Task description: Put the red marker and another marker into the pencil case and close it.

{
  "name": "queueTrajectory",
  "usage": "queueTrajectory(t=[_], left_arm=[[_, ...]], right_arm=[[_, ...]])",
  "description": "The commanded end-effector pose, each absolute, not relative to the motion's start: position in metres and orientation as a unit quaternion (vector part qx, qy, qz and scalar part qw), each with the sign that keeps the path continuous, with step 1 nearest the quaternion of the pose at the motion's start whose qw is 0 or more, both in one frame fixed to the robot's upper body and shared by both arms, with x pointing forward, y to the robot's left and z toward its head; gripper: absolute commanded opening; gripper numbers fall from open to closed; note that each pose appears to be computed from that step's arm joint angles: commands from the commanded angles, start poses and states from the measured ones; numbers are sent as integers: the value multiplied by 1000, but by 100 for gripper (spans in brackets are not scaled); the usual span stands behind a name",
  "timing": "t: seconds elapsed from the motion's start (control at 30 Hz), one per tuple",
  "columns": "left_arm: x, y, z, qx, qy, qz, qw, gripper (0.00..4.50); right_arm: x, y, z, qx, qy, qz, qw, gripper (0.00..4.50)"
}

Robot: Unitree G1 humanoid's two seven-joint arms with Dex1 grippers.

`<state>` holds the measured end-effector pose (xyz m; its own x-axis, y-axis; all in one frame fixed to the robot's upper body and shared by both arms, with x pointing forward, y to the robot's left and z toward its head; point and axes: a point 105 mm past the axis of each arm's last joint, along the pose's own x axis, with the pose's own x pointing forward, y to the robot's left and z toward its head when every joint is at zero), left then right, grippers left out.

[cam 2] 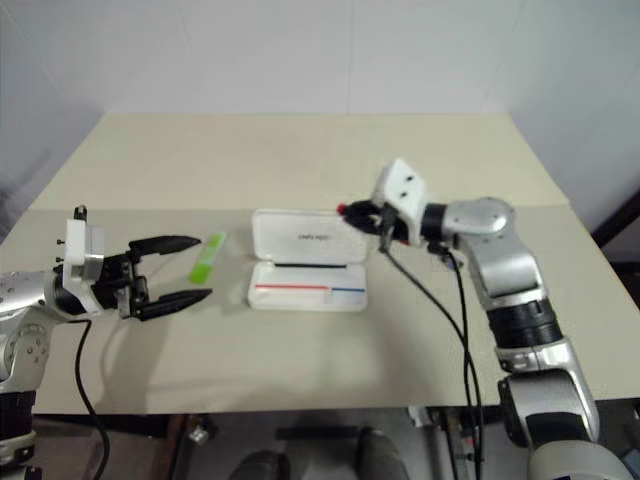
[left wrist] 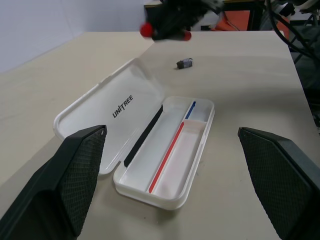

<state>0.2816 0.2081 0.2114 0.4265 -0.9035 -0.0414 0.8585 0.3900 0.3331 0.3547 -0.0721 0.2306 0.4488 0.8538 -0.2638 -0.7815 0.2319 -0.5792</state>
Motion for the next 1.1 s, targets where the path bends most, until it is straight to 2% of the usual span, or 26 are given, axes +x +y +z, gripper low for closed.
queueTrajectory(t=[0.03,0.33,0.7,1.03,1.07,1.1], left_arm=[[280,216,214,173,-76,-522,832,450],[280,235,206,170,-69,-510,841,450],[279,251,206,191,-66,-494,846,450],[281,255,207,203,-71,-477,853,450],[281,254,207,204,-71,-475,853,450],[281,254,207,205,-72,-473,854,450]], right_arm=[[334,-34,221,-387,-69,560,729,61],[354,7,189,-433,-66,539,720,61],[377,18,189,-430,-61,506,745,61],[371,7,199,-426,-67,516,741,419],[369,6,200,-423,-68,520,739,447],[366,4,201,-421,-69,524,737,447]])
